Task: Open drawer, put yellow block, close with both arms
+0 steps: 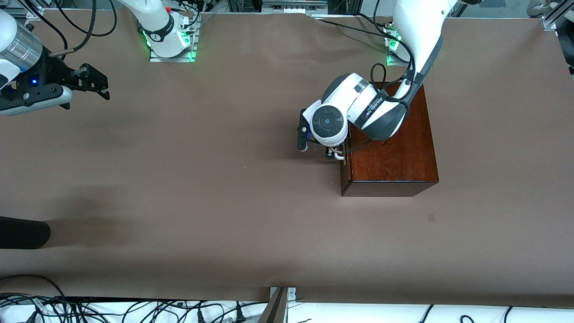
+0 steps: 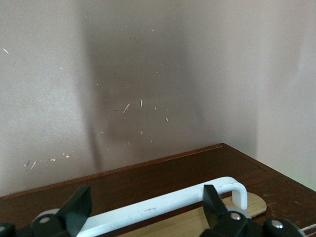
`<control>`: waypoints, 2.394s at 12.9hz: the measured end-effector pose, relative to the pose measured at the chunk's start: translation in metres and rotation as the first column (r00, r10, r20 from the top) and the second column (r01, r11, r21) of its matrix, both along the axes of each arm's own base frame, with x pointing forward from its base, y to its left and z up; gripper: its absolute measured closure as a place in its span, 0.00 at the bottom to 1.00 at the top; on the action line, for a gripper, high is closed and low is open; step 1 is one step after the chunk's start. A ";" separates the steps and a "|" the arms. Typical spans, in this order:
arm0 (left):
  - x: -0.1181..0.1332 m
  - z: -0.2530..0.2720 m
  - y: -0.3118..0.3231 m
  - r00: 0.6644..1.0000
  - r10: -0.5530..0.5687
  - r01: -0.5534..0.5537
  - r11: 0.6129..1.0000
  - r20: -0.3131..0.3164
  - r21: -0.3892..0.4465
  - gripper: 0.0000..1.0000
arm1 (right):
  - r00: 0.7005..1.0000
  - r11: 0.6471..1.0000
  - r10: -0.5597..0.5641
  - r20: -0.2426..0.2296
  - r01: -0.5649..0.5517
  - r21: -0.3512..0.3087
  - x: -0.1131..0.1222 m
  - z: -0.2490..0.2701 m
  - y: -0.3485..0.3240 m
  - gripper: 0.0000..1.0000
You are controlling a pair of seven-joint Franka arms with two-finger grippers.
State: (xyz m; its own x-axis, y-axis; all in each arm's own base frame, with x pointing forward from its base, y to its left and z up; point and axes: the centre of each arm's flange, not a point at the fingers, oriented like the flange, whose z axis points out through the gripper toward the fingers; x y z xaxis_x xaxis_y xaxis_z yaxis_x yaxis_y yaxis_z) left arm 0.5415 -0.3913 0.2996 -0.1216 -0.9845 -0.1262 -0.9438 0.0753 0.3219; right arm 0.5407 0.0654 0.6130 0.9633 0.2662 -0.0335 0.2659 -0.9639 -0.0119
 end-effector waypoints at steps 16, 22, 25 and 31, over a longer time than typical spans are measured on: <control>0.063 0.231 0.234 0.842 0.510 -0.513 0.858 0.176 -0.031 0.00 | 1.000 1.000 -0.002 0.000 0.002 0.000 0.000 0.000 0.001 0.00; 0.044 0.293 0.340 0.452 0.835 -0.866 0.495 0.314 -0.071 0.00 | 1.000 1.000 -0.002 0.000 0.002 0.000 0.000 0.000 0.002 0.00; 0.013 0.309 0.341 0.111 0.929 -0.977 0.168 0.354 -0.134 0.00 | 1.000 1.000 -0.003 0.001 0.003 0.000 0.000 0.000 0.002 0.00; 0.011 0.296 0.341 -0.050 0.932 -0.991 -0.002 0.359 -0.135 0.00 | 1.000 1.000 -0.003 0.001 0.003 0.000 0.000 0.000 0.002 0.00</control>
